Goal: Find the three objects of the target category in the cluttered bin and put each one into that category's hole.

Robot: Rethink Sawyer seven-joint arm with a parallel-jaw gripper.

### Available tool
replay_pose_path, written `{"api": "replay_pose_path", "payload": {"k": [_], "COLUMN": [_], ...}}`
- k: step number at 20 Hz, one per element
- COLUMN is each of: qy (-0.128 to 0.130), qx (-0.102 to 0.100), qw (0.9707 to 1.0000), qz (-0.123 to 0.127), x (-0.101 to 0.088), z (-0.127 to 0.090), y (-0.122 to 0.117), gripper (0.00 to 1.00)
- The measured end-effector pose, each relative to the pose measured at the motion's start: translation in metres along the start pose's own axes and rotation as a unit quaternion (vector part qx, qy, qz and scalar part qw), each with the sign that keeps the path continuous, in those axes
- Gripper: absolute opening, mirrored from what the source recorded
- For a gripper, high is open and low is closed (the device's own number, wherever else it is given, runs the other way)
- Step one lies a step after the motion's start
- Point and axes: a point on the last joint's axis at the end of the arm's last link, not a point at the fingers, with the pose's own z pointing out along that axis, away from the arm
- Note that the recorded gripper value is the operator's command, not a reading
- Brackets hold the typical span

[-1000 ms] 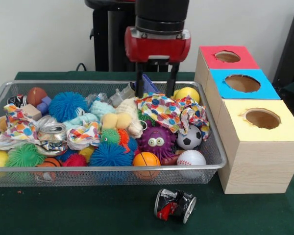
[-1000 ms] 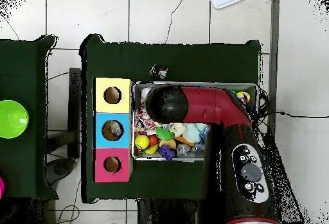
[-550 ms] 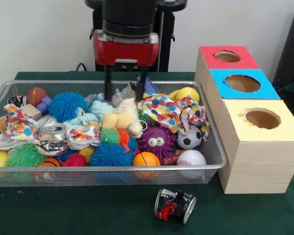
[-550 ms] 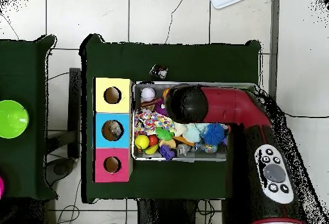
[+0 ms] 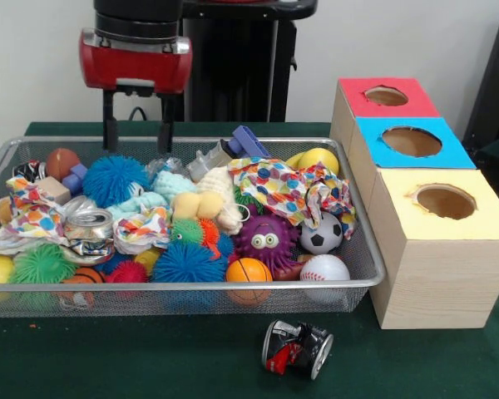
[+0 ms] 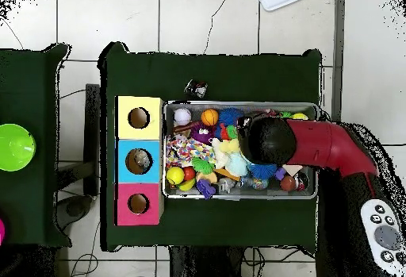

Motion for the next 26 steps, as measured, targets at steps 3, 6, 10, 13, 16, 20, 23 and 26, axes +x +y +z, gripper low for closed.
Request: {"api": "replay_pose_path", "payload": {"k": [3, 6, 10, 13, 16, 20, 23, 26], "qy": [0.007, 0.019, 0.034, 0.045, 0.055, 0.062, 0.068, 0.072], "qx": [0.003, 0.004, 0.001, -0.004, -0.008, -0.011, -0.014, -0.016], "qw": [0.9999, 0.9995, 0.9984, 0.9974, 0.9966, 0.9958, 0.9952, 0.9944], "qz": [-0.007, -0.023, -0.045, -0.055, -0.062, -0.067, -0.069, -0.076], "x": [0.012, 0.027, 0.047, 0.063, 0.077, 0.089, 0.098, 0.108], "z": [0.002, 0.006, 0.008, 0.004, -0.002, -0.006, -0.009, -0.007], "y": [-0.002, 0.004, 0.019, 0.031, 0.041, 0.048, 0.052, 0.054], "gripper": [1.0, 1.0, 1.0, 1.0, 1.0, 1.0, 1.0, 1.0]}}
